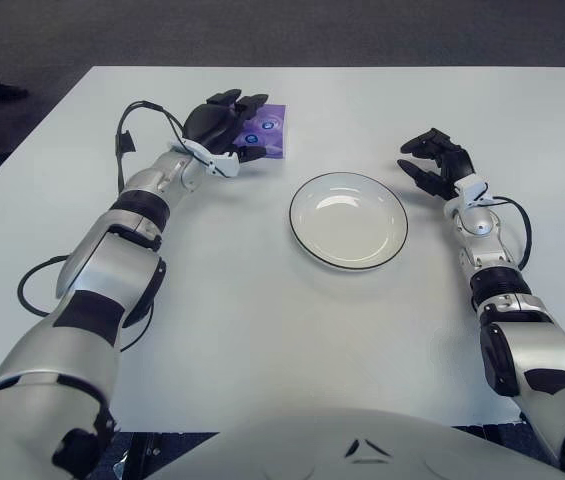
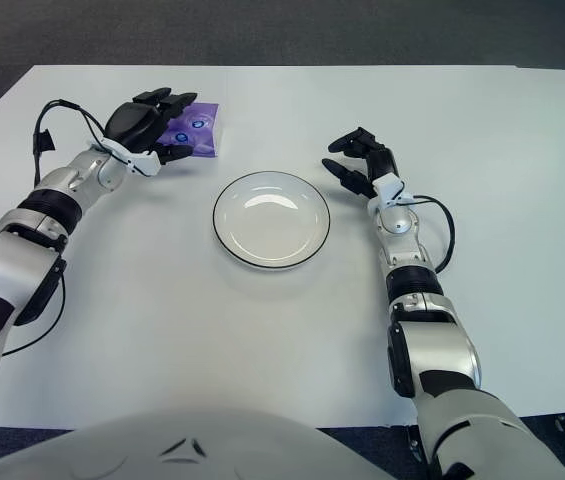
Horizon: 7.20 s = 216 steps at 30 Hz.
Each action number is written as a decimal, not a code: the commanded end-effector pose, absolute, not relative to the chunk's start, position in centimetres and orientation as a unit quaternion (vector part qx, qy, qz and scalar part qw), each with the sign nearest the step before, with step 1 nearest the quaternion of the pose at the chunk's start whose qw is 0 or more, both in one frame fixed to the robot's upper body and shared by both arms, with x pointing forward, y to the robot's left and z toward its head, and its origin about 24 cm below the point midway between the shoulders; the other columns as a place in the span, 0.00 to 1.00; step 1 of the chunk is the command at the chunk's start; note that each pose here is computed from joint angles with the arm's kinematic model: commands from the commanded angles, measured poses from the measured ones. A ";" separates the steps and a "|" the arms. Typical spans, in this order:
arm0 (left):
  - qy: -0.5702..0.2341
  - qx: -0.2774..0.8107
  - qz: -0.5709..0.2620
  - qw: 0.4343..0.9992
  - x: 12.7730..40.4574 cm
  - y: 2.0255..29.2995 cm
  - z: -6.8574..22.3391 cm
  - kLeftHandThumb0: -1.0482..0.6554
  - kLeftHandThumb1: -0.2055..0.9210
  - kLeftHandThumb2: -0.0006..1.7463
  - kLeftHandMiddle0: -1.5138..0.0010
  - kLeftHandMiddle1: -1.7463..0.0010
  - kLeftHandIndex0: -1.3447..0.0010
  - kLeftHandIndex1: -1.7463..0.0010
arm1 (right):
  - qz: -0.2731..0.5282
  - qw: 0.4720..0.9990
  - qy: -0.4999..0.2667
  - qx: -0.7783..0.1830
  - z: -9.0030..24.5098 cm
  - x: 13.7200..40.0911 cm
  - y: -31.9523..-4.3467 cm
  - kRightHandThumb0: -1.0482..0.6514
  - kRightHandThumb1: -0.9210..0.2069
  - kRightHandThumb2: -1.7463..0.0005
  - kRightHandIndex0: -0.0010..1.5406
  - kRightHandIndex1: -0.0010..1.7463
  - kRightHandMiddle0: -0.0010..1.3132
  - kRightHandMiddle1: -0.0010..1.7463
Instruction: Put the tissue paper into the plate.
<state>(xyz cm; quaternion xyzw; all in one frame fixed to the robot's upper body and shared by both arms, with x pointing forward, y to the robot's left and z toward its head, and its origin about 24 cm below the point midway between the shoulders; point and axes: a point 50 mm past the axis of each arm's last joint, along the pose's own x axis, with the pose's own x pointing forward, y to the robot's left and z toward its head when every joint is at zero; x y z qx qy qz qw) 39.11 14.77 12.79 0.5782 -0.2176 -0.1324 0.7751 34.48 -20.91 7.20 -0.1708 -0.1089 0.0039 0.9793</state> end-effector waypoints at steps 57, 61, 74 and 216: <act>-0.205 0.715 -0.210 0.634 40.0 13.6 13.7 0.00 1.00 0.50 0.64 0.98 0.74 0.97 | 0.030 0.986 0.008 -0.167 0.2 30.6 -20.0 0.61 0.00 0.90 0.43 0.75 0.34 0.71; -0.209 0.703 -0.245 0.634 39.5 14.0 13.6 0.01 1.00 0.51 0.60 0.98 0.72 0.97 | 0.031 0.985 0.007 -0.168 0.2 30.6 -20.0 0.61 0.00 0.90 0.43 0.75 0.34 0.71; -0.204 0.666 -0.314 0.645 37.9 15.4 13.7 0.04 1.00 0.50 0.57 0.99 0.67 0.97 | 0.031 0.985 0.004 -0.169 0.4 30.5 -20.3 0.61 0.00 0.90 0.43 0.75 0.34 0.72; -0.556 0.511 -0.122 0.645 36.6 9.2 17.4 0.62 0.53 0.70 0.66 0.01 0.73 0.00 | 0.061 0.974 0.024 -0.218 0.5 30.5 -20.8 0.61 0.00 0.92 0.45 0.73 0.36 0.69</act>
